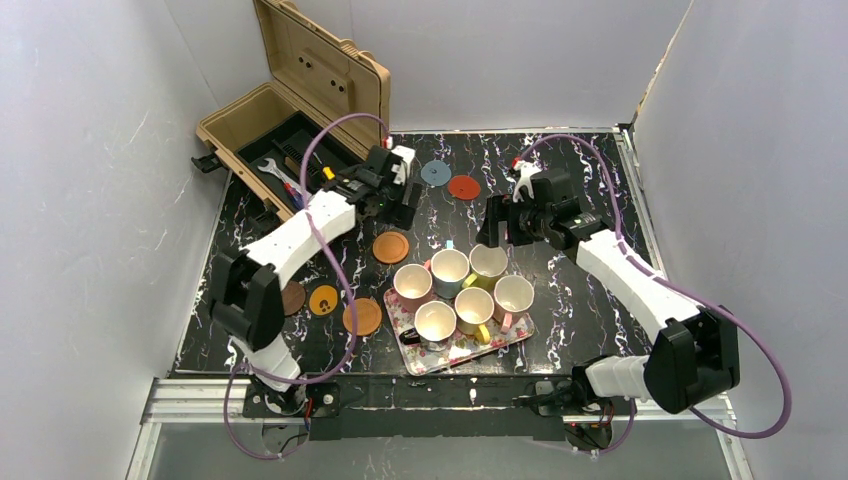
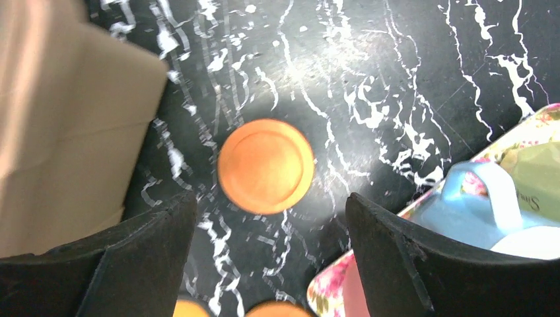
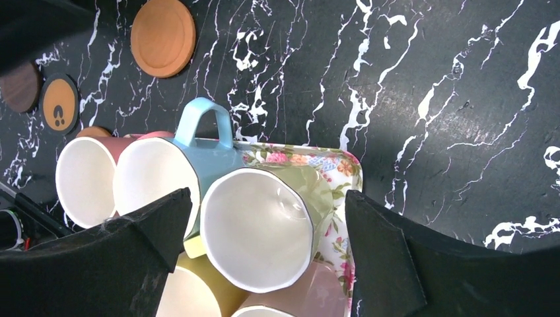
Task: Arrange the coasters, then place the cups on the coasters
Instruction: Move the coaster to the center of the board.
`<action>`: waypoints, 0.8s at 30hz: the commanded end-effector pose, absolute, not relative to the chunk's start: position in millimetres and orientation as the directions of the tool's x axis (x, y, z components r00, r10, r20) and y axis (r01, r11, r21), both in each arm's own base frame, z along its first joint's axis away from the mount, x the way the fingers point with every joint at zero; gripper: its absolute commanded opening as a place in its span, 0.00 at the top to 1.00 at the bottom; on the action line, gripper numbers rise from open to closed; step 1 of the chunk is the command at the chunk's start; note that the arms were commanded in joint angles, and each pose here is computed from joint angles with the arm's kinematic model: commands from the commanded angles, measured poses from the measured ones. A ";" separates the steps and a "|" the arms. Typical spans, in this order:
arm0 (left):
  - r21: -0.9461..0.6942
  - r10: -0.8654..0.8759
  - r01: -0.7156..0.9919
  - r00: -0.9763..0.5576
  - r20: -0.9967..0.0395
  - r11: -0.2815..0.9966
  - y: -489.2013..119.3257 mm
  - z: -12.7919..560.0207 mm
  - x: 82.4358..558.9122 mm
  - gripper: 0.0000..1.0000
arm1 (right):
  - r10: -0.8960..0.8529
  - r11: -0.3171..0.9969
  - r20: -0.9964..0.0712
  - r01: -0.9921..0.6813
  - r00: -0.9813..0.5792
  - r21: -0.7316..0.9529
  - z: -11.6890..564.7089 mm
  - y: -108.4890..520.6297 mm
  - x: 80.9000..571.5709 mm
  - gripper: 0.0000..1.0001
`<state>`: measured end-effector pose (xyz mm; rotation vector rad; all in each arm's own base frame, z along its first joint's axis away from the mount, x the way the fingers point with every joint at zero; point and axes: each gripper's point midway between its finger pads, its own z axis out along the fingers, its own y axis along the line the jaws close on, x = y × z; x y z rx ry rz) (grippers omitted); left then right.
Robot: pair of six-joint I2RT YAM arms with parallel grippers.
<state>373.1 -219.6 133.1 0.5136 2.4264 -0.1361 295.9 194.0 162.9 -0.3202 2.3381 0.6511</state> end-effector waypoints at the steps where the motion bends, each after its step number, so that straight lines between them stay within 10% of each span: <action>1: 0.049 0.288 0.352 -0.669 -0.685 0.935 -181.4 203.7 352.2 0.18 | -0.082 0.832 -0.702 -0.436 -0.707 0.342 186.0 208.2 304.1 0.08; 10: -0.143 0.070 0.303 -0.596 -0.800 0.942 -136.4 238.3 329.4 0.10 | -0.276 0.848 -0.696 -0.509 -0.663 0.149 175.6 256.7 327.1 0.17; 24: 0.011 0.081 0.138 -0.509 -0.857 0.990 -81.9 244.0 324.7 0.04 | -0.368 0.835 -0.570 -0.530 -0.735 0.145 92.6 357.9 365.0 0.26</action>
